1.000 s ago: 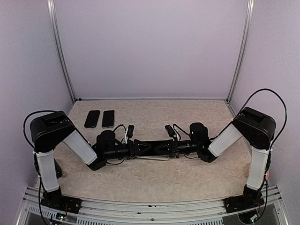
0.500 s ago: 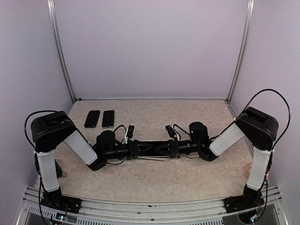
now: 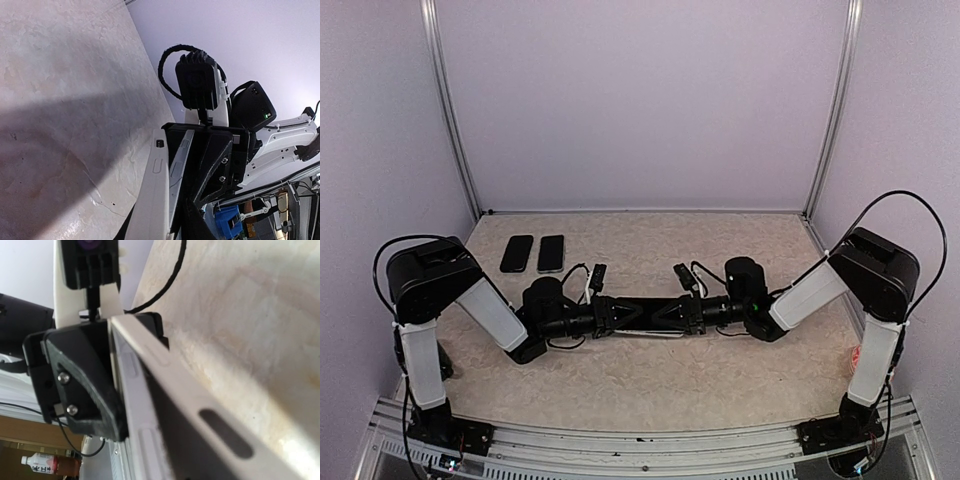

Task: Put the phone into the phone case
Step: Install the phone on the phone case.

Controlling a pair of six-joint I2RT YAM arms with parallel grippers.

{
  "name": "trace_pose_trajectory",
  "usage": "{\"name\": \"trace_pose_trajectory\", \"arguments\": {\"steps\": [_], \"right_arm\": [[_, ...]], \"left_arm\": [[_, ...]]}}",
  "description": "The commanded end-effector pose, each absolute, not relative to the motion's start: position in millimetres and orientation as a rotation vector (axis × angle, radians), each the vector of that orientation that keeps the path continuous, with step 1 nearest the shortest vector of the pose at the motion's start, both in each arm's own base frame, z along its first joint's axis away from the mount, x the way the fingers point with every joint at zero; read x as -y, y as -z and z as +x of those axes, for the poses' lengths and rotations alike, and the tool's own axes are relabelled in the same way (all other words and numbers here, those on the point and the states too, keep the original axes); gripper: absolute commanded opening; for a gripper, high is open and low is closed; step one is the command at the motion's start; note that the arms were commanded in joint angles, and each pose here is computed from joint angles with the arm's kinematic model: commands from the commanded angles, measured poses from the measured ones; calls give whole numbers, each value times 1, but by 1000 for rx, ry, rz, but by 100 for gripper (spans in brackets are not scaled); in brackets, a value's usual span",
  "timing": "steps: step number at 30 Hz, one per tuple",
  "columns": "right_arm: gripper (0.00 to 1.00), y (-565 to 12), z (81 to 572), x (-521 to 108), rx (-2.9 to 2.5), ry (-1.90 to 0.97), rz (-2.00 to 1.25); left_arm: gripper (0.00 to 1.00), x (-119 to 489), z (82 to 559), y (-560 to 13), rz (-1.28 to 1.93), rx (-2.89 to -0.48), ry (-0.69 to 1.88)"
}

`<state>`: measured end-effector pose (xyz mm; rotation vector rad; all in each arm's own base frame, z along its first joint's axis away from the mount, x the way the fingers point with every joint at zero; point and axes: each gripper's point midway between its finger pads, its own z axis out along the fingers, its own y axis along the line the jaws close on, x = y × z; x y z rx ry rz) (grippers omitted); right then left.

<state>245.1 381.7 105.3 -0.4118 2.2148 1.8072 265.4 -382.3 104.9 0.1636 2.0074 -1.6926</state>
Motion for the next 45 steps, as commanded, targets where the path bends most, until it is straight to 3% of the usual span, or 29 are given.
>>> {"name": "trace_pose_trajectory", "arguments": {"steps": [1, 17, 45], "right_arm": [[20, -126, 253, -384, -2164, -1792, -429], [29, -134, 257, -367, -2200, -1732, -421], [33, -141, 257, -325, -2223, -1621, -411]], "left_arm": [[19, 387, 261, -119, 228, -1941, 1731], [17, 382, 263, -112, 197, -1960, 1723], [13, 379, 266, -112, 191, -1953, 1726]]}}
